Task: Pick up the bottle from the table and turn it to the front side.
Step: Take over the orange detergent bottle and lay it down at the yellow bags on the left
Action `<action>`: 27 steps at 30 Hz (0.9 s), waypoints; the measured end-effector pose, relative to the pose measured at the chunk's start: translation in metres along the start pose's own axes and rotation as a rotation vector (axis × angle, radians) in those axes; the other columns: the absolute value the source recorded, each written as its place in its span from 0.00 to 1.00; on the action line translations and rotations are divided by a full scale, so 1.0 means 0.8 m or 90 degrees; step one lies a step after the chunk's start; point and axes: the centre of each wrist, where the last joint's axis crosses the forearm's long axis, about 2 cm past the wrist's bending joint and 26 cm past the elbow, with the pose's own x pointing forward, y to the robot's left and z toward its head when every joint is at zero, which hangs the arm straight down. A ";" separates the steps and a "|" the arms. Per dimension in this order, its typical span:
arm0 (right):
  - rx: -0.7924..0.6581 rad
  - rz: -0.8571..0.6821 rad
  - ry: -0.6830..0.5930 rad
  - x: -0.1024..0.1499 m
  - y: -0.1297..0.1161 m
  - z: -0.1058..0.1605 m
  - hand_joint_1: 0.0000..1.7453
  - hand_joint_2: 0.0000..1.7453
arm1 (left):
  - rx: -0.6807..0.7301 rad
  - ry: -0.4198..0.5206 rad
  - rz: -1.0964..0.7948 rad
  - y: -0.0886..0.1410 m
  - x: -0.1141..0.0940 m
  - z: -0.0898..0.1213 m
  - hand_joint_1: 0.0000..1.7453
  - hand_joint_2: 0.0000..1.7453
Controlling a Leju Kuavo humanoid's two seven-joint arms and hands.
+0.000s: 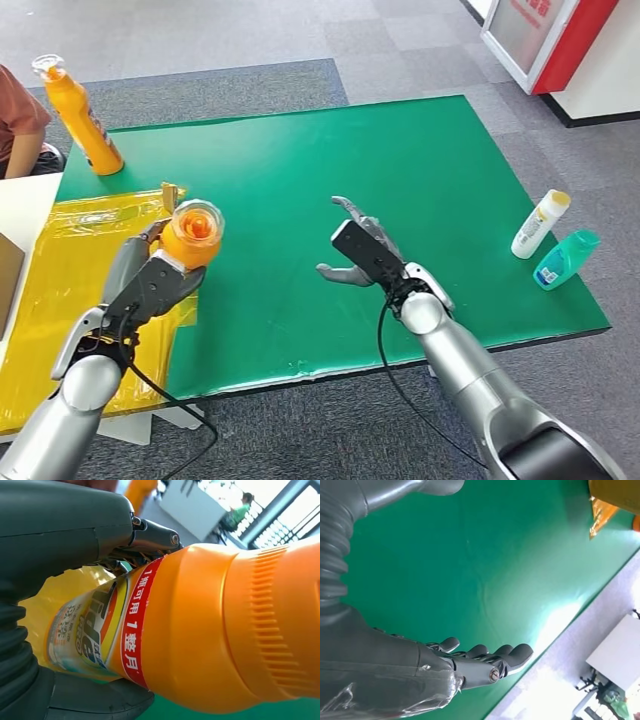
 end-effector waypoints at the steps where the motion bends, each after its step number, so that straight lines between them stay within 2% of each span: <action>1: -0.005 0.000 -0.002 -0.001 -0.003 0.002 0.00 1.00 | 0.007 0.006 -0.027 0.001 -0.005 0.004 1.00 1.00; 8: -0.036 0.005 -0.024 0.002 -0.023 0.011 0.00 1.00 | 0.064 0.046 -0.289 0.010 -0.033 0.028 1.00 1.00; 13: -0.058 0.007 -0.041 0.010 -0.040 0.012 0.00 1.00 | 0.050 0.064 -0.423 0.010 -0.048 0.042 1.00 1.00; 23: -0.098 0.009 -0.087 0.032 -0.092 0.004 0.00 1.00 | -0.052 0.104 -0.448 0.008 -0.090 0.063 1.00 1.00; 27: -0.096 0.011 -0.117 0.048 -0.111 -0.003 0.00 1.00 | -0.126 0.139 -0.426 0.007 -0.112 0.068 1.00 1.00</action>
